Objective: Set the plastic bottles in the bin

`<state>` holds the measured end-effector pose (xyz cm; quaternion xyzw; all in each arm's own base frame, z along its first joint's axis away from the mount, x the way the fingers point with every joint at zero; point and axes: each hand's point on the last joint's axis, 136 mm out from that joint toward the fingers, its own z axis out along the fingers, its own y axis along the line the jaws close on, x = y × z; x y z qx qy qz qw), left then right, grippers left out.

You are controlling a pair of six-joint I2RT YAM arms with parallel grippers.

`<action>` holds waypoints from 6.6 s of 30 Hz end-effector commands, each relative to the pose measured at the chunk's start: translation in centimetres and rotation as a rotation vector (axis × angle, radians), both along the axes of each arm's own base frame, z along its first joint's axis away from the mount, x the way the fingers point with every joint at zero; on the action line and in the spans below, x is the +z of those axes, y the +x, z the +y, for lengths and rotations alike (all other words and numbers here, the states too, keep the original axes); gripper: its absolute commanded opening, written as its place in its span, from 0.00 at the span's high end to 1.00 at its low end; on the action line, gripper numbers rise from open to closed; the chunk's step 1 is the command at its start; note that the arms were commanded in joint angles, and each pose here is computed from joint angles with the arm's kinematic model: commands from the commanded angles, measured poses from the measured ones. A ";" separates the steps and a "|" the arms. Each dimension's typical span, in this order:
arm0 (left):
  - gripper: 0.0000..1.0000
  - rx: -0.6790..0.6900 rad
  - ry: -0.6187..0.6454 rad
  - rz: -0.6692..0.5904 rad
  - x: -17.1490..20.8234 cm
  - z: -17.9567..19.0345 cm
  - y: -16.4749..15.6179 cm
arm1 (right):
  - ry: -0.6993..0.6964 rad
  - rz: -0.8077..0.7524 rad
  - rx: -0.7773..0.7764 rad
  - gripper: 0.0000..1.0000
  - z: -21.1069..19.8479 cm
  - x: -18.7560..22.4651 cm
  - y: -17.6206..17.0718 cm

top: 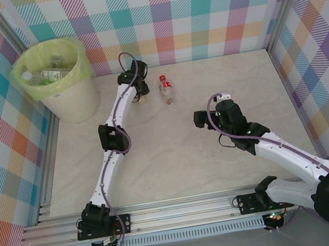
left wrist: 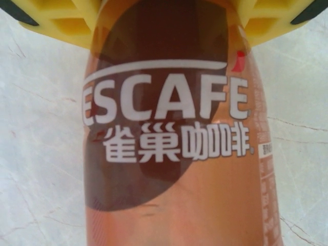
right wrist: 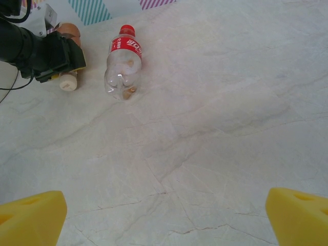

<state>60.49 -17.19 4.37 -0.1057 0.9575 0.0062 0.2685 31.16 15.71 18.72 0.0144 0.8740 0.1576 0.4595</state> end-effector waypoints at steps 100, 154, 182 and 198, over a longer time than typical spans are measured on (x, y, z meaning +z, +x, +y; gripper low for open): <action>0.00 0.093 -0.508 -0.544 29.3 9.5 -19.5 | -0.041 0.201 0.204 0.48 13.5 -8.8 17.3; 0.48 0.167 -0.276 -0.776 33.8 17.3 -7.9 | 0.193 -0.223 0.444 0.01 11.8 7.0 0.8; 0.00 0.318 -0.072 -0.635 34.9 29.8 -3.1 | 0.019 -0.203 0.197 0.00 6.0 5.0 1.5; 0.00 0.231 -0.163 -0.831 39.4 24.2 -16.2 | -0.195 -0.237 -0.174 0.00 -6.4 4.3 2.5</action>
